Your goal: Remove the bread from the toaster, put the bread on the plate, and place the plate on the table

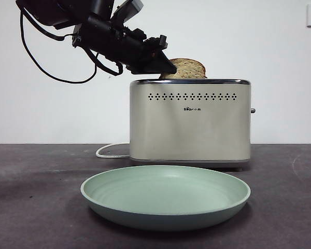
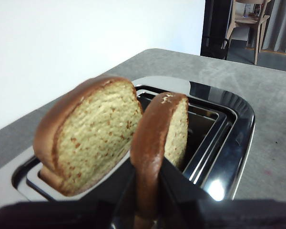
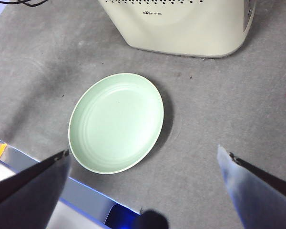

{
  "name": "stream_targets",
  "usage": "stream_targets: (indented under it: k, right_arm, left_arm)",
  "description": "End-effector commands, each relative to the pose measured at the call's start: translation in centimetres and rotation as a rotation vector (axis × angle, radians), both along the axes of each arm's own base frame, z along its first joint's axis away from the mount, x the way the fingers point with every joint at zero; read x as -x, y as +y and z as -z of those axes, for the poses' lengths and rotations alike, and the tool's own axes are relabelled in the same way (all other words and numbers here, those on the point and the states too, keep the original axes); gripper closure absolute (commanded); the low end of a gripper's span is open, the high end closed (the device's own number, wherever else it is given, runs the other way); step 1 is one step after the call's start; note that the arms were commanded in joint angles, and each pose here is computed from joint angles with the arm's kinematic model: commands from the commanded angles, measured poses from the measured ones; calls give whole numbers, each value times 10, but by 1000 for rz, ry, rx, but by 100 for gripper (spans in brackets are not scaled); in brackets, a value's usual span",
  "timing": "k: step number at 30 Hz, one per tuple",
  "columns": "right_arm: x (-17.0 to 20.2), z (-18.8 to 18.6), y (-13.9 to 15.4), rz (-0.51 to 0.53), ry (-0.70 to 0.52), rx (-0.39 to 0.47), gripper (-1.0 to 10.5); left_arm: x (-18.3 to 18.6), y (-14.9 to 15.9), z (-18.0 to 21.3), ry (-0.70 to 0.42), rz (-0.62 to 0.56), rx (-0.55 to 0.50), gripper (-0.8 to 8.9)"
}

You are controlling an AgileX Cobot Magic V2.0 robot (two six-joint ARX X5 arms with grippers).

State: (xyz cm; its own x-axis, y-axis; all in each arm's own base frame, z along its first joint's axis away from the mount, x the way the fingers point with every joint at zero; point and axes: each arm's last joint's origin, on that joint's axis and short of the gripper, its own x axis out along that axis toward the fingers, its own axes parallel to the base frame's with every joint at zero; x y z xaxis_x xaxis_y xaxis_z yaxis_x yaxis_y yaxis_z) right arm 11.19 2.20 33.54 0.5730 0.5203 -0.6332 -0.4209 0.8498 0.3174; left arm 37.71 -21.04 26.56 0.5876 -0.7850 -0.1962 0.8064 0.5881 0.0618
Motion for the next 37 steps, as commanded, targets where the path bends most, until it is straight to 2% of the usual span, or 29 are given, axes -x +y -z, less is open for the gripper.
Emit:
stream_targets:
  k: [1,6,15,25,37]
  right_arm:
    - [1,-1,0,-5,-6,2,349]
    - [1,-1,0,-4,-5,4,349]
    - [0,-1,0,-4,-3,4,349]
    - [-13,4,1,-6,40,6,349]
    - [-40,14,3,-6,100,9,349]
  left_arm:
    - [0,-1,-5,-31,9,22,826]
    - [1,-1,-21,-63,9,45,826]
    - [14,6,-78,-105,8,87,822]
    - [67,34,-156,-185,10,132,822]
    - [142,72,-191,-49,57,60,819]
